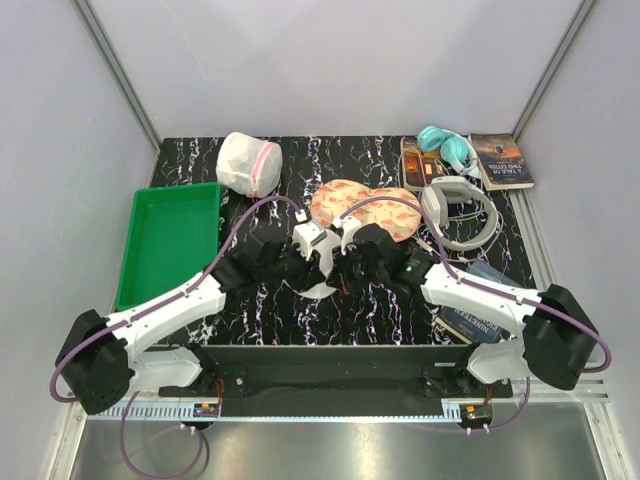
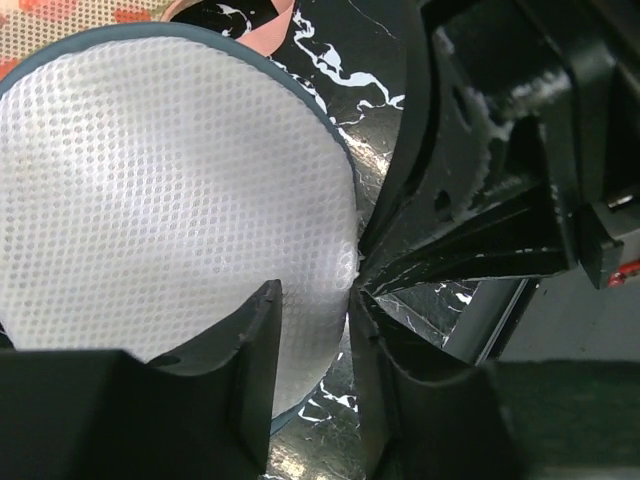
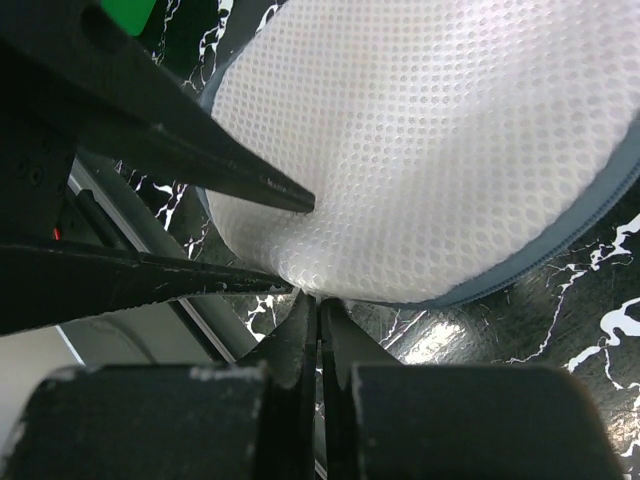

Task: Unzip the laundry bag and remove the bra

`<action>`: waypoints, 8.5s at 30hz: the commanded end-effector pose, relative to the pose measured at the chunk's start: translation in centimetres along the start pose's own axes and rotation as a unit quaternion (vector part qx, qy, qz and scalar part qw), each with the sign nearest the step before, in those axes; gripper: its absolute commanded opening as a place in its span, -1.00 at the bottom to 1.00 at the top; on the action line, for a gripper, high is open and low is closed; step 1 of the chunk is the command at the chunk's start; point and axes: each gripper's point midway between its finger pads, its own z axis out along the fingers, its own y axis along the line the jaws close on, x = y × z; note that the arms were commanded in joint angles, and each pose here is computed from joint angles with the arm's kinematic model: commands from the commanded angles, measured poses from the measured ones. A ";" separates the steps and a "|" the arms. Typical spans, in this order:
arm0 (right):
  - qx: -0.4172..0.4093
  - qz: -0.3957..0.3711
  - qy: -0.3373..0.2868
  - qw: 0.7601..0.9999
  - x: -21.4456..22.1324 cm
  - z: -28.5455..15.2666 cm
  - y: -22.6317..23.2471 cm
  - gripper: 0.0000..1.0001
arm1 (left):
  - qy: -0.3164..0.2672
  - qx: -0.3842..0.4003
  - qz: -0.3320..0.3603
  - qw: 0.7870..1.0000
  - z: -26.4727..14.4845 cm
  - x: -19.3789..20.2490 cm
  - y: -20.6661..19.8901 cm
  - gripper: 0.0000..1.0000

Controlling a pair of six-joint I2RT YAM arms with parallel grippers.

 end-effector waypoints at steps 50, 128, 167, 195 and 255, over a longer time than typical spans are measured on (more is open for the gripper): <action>-0.080 0.038 -0.004 0.996 -1.1 -3.4 0.4 -1.00 | -0.062 -0.003 0.029 0.998 -0.6 -5.0 -2.5 0.41; -0.073 0.077 -0.006 0.994 -0.9 -3.4 -0.7 -1.00 | 0.004 0.008 0.005 1.000 1.8 -1.7 -2.3 0.41; -0.011 0.105 0.008 0.994 -1.7 -2.7 -6.6 -1.00 | -0.011 0.017 0.027 0.999 -0.6 -0.9 -2.8 0.00; -0.057 0.095 0.004 0.994 -1.2 -3.6 -1.9 -1.00 | -0.015 0.013 -0.015 1.000 2.9 -3.1 -2.5 -0.85; -0.066 0.064 0.017 0.996 -1.4 -4.3 -1.3 -1.00 | -0.054 0.005 -0.027 0.998 1.6 -4.3 -2.7 0.04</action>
